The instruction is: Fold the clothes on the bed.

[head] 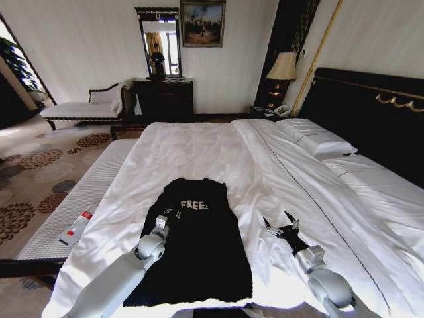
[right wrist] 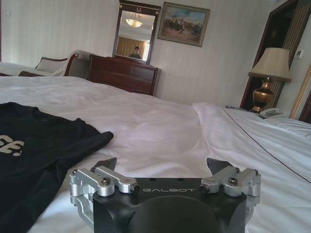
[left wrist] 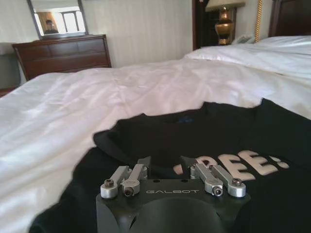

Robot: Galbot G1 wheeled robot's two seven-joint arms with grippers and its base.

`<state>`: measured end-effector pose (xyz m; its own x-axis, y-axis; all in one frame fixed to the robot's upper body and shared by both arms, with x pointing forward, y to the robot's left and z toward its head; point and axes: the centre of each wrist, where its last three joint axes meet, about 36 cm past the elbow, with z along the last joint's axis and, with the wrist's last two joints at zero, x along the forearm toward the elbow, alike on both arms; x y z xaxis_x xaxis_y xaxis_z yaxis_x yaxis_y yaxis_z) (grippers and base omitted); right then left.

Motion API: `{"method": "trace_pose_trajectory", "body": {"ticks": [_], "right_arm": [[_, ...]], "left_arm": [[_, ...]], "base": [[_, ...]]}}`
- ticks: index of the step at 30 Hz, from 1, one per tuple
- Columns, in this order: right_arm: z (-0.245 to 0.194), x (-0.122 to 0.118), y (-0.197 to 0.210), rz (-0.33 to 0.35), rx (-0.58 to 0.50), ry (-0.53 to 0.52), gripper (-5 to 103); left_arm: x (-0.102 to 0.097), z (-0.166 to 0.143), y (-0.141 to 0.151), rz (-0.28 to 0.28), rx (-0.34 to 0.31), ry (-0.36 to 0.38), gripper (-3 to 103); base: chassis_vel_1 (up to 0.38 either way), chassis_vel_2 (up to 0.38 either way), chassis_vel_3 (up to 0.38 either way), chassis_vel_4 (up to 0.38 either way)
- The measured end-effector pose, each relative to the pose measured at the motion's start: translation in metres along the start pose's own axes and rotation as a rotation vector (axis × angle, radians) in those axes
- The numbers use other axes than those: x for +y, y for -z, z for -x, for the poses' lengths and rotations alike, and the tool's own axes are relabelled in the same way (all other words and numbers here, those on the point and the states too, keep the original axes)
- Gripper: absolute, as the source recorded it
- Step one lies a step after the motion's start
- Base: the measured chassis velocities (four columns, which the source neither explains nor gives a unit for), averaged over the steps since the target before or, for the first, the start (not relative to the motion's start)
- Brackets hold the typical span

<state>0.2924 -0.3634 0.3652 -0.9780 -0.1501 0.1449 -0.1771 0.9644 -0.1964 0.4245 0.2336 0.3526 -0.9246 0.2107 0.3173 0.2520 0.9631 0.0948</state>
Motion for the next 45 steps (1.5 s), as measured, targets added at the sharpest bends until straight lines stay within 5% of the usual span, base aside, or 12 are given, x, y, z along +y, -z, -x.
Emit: {"method": "trace_pose_trajectory", "body": {"ticks": [9,12,20,29,39,45], "right_arm": [[0.018,0.001,-0.001,0.026,-0.016,0.001,100],[0.033,-0.003,0.005,0.046,-0.029,-0.007,100],[0.041,-0.013,0.007,0.056,-0.026,-0.024,100],[0.041,-0.02,0.004,0.055,-0.013,-0.035,100],[0.044,-0.024,0.008,0.053,-0.008,-0.037,100],[0.046,-0.027,0.01,0.052,-0.009,-0.041,100]], "left_arm": [[0.046,0.007,0.032,-0.191,-0.009,0.109,67],[0.062,0.033,0.046,-0.284,-0.004,0.149,83],[0.08,0.095,0.065,-0.359,0.029,0.187,101],[0.083,0.145,0.066,-0.41,0.156,0.2,96],[0.069,0.184,0.072,-0.458,0.191,0.178,88],[0.056,0.195,0.066,-0.462,0.226,0.172,66]], "base": [[0.0,0.0,0.0,0.0],[0.0,0.0,0.0,0.0],[0.0,0.0,0.0,0.0],[0.0,0.0,0.0,0.0],[0.0,0.0,0.0,0.0],[0.0,0.0,0.0,0.0]]}}
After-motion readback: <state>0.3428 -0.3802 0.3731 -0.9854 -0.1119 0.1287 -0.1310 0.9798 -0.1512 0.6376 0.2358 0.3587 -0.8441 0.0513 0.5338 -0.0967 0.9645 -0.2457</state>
